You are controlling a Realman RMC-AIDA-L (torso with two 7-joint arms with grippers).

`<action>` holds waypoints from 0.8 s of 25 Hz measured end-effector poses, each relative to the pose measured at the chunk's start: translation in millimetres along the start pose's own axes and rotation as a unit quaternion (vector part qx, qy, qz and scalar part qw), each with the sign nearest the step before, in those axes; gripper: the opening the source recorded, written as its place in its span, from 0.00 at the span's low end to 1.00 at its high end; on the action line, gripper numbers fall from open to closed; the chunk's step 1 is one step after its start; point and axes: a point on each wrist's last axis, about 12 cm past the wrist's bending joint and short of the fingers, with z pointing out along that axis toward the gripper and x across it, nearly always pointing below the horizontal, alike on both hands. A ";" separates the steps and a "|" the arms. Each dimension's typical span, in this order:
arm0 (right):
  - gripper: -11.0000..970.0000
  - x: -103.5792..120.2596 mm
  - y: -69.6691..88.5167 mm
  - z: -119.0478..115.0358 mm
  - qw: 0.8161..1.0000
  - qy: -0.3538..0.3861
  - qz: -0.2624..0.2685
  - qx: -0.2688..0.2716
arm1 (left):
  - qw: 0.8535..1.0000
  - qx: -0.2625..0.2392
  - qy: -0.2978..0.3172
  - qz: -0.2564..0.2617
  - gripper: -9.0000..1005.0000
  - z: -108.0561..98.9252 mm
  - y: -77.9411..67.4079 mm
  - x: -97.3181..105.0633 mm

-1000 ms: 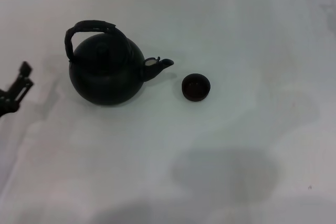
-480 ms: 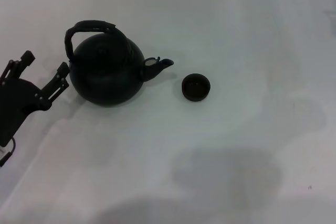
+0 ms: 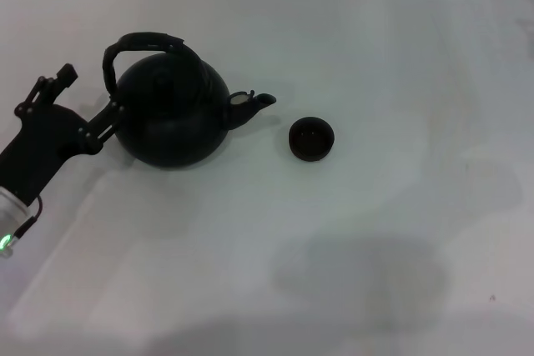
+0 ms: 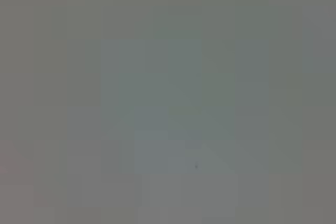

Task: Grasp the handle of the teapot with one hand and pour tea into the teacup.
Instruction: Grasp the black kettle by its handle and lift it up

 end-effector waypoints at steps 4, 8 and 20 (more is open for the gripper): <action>0.73 0.4 -0.4 -0.2 1.000 0.001 0.001 0.002 | 1.000 0.000 0.008 0.006 0.87 7.6 2.3 -1.1; 0.73 1.1 -0.7 -0.7 1.000 0.002 0.003 0.003 | 1.000 -0.003 0.014 0.010 0.87 14.1 4.9 -2.3; 0.73 -0.3 1.4 1.2 1.000 0.001 0.004 0.002 | 1.000 0.002 0.010 0.017 0.86 25.1 7.4 -7.7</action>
